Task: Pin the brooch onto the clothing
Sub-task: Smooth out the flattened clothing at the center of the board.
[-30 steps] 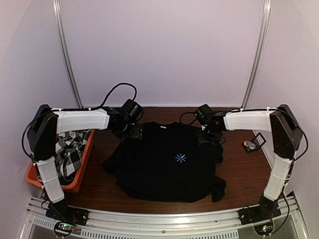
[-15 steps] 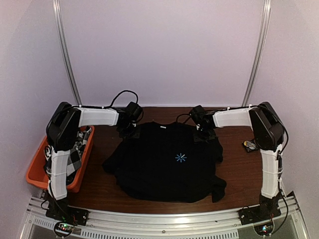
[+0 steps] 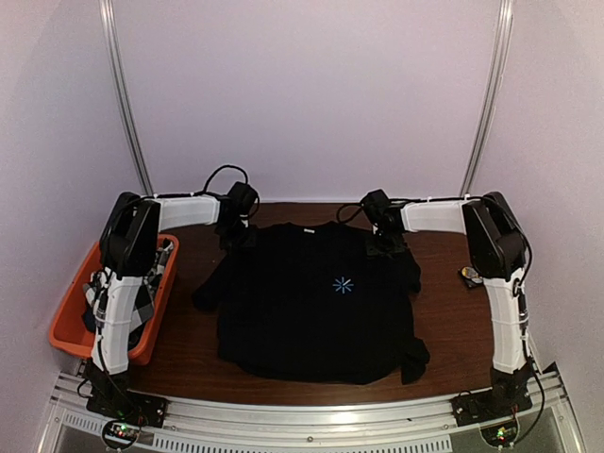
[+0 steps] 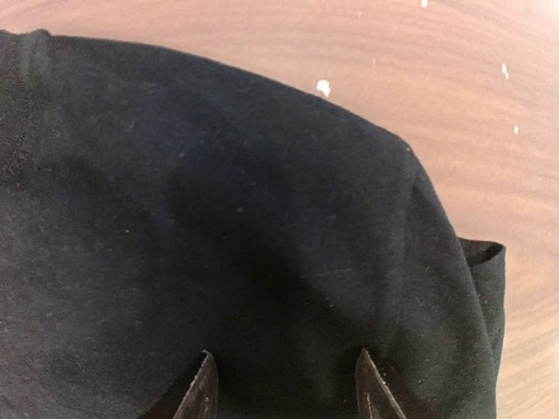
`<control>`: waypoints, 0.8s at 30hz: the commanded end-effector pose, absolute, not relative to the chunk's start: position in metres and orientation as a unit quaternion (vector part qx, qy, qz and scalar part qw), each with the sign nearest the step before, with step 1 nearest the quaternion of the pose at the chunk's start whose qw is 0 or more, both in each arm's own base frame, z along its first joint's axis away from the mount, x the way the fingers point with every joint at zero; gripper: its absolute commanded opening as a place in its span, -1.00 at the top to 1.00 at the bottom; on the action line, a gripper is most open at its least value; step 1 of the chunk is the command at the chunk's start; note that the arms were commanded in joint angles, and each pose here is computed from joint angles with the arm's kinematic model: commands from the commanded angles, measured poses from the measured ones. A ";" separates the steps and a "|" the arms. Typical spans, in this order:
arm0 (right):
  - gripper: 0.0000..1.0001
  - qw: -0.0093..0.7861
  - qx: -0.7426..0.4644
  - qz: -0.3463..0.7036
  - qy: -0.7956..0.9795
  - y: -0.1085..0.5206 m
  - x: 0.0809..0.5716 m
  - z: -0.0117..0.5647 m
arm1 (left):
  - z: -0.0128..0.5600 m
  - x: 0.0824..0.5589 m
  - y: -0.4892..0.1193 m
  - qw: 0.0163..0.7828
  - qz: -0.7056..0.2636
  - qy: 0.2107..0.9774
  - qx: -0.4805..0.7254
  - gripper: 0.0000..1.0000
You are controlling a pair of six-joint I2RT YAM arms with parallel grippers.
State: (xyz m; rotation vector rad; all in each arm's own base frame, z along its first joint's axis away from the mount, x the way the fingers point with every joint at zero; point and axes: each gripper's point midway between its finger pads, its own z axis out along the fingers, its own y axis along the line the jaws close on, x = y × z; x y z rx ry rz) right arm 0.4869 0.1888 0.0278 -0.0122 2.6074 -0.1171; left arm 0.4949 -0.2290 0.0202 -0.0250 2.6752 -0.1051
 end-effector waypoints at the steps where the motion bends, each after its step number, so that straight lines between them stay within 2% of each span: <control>1: -0.09 0.271 -0.011 -0.066 0.960 0.180 0.507 0.022 | -0.008 0.507 -0.193 0.198 -0.014 0.979 -0.038 0.69; 6: -0.13 0.285 -0.044 -0.042 0.956 0.200 0.534 0.028 | -0.004 0.533 -0.194 0.215 -0.025 0.976 -0.035 0.67; 11: -0.22 0.306 -0.073 -0.019 0.949 0.217 0.549 0.054 | 0.015 0.555 -0.192 0.240 -0.026 0.970 -0.029 0.46; 13: -0.28 0.320 -0.084 -0.019 0.944 0.217 0.550 0.076 | 0.036 0.562 -0.188 0.258 -0.025 0.966 -0.027 0.21; 16: -0.37 0.347 -0.114 -0.020 0.931 0.214 0.542 0.120 | 0.095 0.566 -0.178 0.308 -0.014 0.951 -0.023 -0.46; 19: -0.51 0.354 -0.160 -0.024 0.921 0.210 0.525 0.151 | 0.147 0.565 -0.183 0.352 -0.035 0.935 0.011 -0.87; 20: -0.60 0.349 -0.179 -0.030 0.919 0.208 0.519 0.155 | 0.161 0.563 -0.189 0.362 -0.049 0.930 0.033 -0.94; 24: -0.65 0.296 -0.261 -0.029 0.918 0.208 0.491 0.146 | 0.173 0.548 -0.222 0.351 -0.093 0.919 0.156 -0.95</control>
